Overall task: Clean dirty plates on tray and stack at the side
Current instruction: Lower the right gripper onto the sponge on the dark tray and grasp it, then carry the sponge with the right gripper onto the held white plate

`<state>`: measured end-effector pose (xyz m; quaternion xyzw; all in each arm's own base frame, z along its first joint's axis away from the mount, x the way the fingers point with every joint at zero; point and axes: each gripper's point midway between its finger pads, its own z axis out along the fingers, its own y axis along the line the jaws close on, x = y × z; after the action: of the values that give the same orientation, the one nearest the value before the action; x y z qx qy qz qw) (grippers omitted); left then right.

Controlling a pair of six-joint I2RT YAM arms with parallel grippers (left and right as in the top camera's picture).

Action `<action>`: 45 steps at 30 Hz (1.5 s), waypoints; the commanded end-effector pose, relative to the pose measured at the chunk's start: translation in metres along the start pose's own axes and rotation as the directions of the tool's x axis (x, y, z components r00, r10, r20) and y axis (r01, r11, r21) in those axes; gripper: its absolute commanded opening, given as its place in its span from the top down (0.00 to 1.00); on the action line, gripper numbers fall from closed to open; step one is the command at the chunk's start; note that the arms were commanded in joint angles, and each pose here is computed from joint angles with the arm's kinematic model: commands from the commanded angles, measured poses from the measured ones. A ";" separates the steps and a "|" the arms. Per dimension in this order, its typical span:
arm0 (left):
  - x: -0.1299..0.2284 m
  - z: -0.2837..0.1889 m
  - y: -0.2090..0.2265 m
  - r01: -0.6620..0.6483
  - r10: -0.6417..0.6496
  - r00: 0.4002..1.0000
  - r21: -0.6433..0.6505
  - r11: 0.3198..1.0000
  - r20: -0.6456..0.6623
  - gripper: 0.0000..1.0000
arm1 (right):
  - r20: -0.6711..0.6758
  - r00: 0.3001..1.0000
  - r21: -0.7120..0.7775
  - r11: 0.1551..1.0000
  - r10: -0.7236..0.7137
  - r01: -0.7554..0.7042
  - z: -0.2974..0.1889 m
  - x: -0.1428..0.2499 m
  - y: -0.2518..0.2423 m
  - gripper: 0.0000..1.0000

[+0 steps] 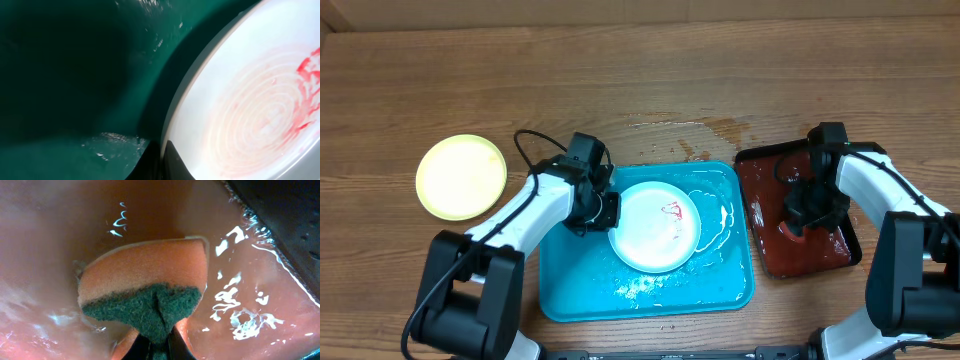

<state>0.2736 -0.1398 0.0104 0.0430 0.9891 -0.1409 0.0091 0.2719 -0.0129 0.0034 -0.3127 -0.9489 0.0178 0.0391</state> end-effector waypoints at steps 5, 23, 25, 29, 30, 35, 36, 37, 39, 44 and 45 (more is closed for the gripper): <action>-0.003 0.005 -0.014 0.000 0.001 1.000 0.063 0.998 -0.013 0.96 | 0.017 0.999 -0.078 0.996 -0.050 0.051 -0.027 -0.004 0.014 0.96; -0.009 0.005 -0.021 -0.004 0.003 1.000 0.101 0.995 0.007 0.96 | 0.130 0.878 -0.364 0.802 -0.460 0.474 -0.132 0.053 0.087 0.96; -0.010 0.005 -0.024 -0.006 0.005 1.000 0.117 0.993 0.008 0.96 | 0.144 0.841 -0.363 0.763 -0.521 0.535 -0.133 0.072 0.105 0.96; -0.012 0.005 -0.026 -0.010 0.008 1.000 0.127 0.992 0.016 0.96 | 0.151 0.855 -0.360 0.778 -0.497 0.515 -0.130 0.100 0.139 0.96; -0.012 0.005 -0.026 -0.011 0.009 1.000 0.129 0.992 0.016 0.96 | 0.146 0.862 -0.369 0.782 -0.485 0.502 -0.128 0.107 0.148 0.96; -0.011 0.005 -0.028 -0.015 0.013 1.000 0.139 0.990 0.015 0.96 | 0.091 0.878 -0.417 0.783 -0.470 0.463 -0.109 0.130 0.185 0.96; -0.011 0.005 -0.028 -0.016 0.014 1.000 0.141 0.990 0.015 0.96 | 0.074 0.868 -0.435 0.767 -0.492 0.472 -0.103 0.136 0.193 0.96; -0.012 0.005 -0.028 -0.016 0.014 1.000 0.141 0.990 0.016 0.96 | 0.046 0.858 -0.457 0.753 -0.512 0.473 -0.096 0.144 0.200 0.96; -0.012 0.005 -0.028 -0.024 0.022 1.000 0.141 0.990 0.018 0.96 | -0.005 0.833 -0.489 0.728 -0.554 0.481 -0.081 0.157 0.212 0.96; -0.013 0.008 -0.028 -0.015 0.013 1.000 0.145 0.989 0.016 0.96 | -0.122 0.767 -0.525 0.697 -0.630 0.489 -0.043 0.192 0.229 0.96; -0.013 0.009 -0.028 -0.014 0.012 1.000 0.145 0.989 0.013 0.96 | -0.135 0.760 -0.523 0.697 -0.636 0.491 -0.039 0.197 0.229 0.96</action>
<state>0.2828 -0.1626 0.0109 0.0482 0.9785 -0.1997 0.0193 0.2706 0.2655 0.0427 -0.0160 -0.9693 -0.2343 0.0726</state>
